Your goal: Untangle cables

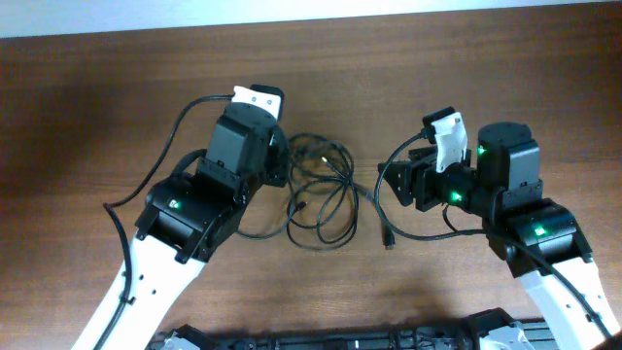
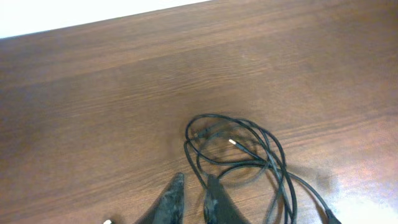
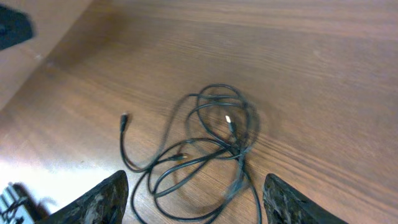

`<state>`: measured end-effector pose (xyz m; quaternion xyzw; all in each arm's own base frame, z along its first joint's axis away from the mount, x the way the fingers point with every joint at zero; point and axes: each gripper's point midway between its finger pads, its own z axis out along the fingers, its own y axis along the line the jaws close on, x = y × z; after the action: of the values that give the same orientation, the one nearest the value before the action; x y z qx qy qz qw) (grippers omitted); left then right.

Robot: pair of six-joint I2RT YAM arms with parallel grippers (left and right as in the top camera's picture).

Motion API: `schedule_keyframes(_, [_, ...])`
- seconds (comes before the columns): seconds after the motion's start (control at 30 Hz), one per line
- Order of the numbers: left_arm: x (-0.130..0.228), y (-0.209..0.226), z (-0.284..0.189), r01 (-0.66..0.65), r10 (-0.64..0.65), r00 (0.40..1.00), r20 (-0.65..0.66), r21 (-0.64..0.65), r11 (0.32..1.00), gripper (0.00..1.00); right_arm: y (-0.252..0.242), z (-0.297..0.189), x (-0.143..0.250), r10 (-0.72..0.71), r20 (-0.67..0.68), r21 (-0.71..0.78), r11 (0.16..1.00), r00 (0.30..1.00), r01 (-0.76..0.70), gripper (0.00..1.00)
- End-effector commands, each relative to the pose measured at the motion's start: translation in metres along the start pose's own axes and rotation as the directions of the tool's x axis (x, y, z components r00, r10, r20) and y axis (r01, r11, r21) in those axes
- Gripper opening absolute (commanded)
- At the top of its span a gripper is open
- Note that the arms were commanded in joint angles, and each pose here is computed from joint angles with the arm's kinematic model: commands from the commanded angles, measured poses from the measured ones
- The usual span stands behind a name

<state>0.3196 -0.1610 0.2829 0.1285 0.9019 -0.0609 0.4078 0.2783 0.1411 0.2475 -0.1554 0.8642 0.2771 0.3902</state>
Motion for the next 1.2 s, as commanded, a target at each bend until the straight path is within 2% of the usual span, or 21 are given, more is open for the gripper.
schedule_keyframes(0.0, [-0.001,-0.006,-0.002,-0.046,0.046,0.999,0.004,0.042,0.998,0.43,0.011,-0.002,-0.001,-0.055,0.001,-0.062,0.997,0.998,0.055,0.69])
schedule_keyframes(0.07, [-0.001,-0.006,-0.002,-0.046,0.045,0.999,0.004,0.041,0.998,0.52,0.011,-0.002,0.001,-0.050,-0.008,-0.061,0.997,0.999,0.050,0.72])
schedule_keyframes(0.13, [-0.001,-0.005,-0.002,-0.045,0.045,0.999,0.004,0.040,0.998,0.93,0.009,-0.001,0.001,-0.050,-0.008,-0.054,0.997,0.999,0.049,0.75])
schedule_keyframes(0.17, [-0.002,-0.005,-0.002,-0.041,0.041,0.999,0.004,0.035,0.999,0.99,0.009,-0.001,0.001,-0.050,-0.007,-0.054,0.997,0.999,0.049,0.77])
schedule_keyframes(0.3, [-0.001,0.015,-0.001,0.075,-0.075,0.997,0.009,-0.061,0.995,0.99,0.008,0.001,0.002,0.011,-0.019,-0.053,0.999,1.000,-0.012,0.84])
schedule_keyframes(0.4, [0.005,0.038,0.000,0.226,-0.228,0.974,-0.008,-0.113,0.968,0.99,0.003,0.010,0.005,0.110,-0.050,-0.046,0.993,0.993,-0.112,0.85])
schedule_keyframes(0.5, [0.014,0.055,0.002,0.293,-0.300,0.953,-0.051,-0.109,0.950,0.99,-0.004,0.026,0.012,0.173,-0.098,-0.044,0.983,0.980,-0.178,0.85])
schedule_keyframes(0.6, [0.019,0.069,0.001,0.280,-0.291,0.954,-0.072,-0.128,0.951,0.99,-0.008,0.044,0.017,0.192,-0.141,-0.066,0.977,0.971,-0.202,0.85])
schedule_keyframes(0.9, [0.023,0.082,0.000,0.302,-0.317,0.945,-0.077,-0.161,0.940,0.99,-0.009,0.106,-0.007,0.221,-0.103,-0.224,0.945,0.970,-0.239,0.87])
schedule_keyframes(0.97, [0.026,0.082,0.000,0.300,-0.317,0.944,-0.087,-0.164,0.940,0.99,-0.009,0.120,0.001,0.222,-0.131,-0.228,0.942,0.966,-0.247,0.87])
schedule_keyframes(1.17, [0.028,0.082,0.000,0.299,-0.317,0.944,-0.094,-0.166,0.940,0.99,-0.024,0.170,0.057,0.269,-0.298,-0.170,0.929,0.916,-0.329,0.88])
